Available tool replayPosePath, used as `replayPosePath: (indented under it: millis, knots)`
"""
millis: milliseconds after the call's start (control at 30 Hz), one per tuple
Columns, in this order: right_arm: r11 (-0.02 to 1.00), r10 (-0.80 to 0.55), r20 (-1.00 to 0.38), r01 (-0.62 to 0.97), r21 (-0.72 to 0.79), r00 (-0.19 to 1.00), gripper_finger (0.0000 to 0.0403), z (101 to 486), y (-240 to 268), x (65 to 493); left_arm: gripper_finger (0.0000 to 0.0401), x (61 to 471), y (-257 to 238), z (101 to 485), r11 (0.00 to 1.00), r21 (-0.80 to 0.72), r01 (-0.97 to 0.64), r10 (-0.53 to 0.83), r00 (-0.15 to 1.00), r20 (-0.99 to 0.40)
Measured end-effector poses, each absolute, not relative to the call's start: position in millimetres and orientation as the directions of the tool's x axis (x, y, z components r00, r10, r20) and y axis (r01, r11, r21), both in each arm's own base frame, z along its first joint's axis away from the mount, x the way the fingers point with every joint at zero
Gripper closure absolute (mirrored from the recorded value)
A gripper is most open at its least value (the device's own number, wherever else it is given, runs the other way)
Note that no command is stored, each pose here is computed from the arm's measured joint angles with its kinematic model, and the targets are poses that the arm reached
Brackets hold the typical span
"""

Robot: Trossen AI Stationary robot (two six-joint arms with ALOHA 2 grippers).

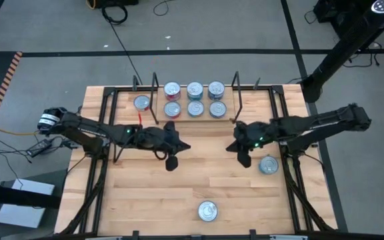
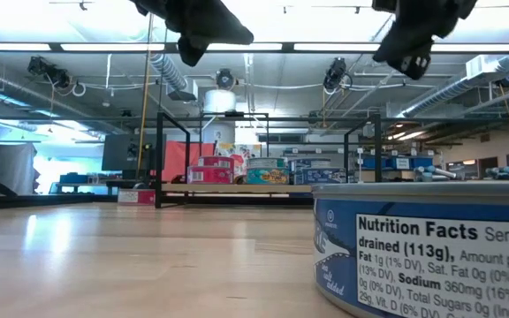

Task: Stack canned seafood by type on shelf
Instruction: Stack the light blue tuna can on top of the other light blue tuna can

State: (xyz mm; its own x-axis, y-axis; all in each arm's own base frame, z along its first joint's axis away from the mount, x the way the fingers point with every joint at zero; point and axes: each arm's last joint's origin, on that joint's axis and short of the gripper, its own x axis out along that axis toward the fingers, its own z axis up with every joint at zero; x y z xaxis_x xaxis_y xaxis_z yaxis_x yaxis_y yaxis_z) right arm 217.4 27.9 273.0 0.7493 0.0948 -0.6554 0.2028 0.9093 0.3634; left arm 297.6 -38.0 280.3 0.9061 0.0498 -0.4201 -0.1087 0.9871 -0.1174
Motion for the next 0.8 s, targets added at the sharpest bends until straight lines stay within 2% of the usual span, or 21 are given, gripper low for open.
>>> replayPosePath:
  millis: [267,367,600,733,800]
  knots:
    - [0.848,0.152,-0.788,0.330,0.414,0.597,0.0393,236,59,235,0.0399,298,-30,274,0.992,-0.125,-0.006,-0.047,0.907,-0.418]
    - [0.797,0.129,-0.854,0.459,0.392,0.505,0.0394,226,67,228,0.0399,296,-26,258,0.989,-0.144,0.007,-0.062,0.923,-0.381]
    - [0.583,0.044,-0.981,0.792,0.180,0.190,0.0395,219,68,188,0.0399,281,-24,222,0.962,-0.273,0.014,-0.089,0.960,-0.267]
    - [0.475,0.014,-1.000,0.880,0.004,-0.003,0.0395,218,65,167,0.0399,277,-23,214,0.948,-0.315,-0.038,-0.047,0.965,-0.259]
    - [0.453,0.016,-0.997,0.889,-0.060,-0.075,0.0395,218,64,161,0.0400,277,-23,214,0.947,-0.318,-0.049,-0.035,0.967,-0.254]
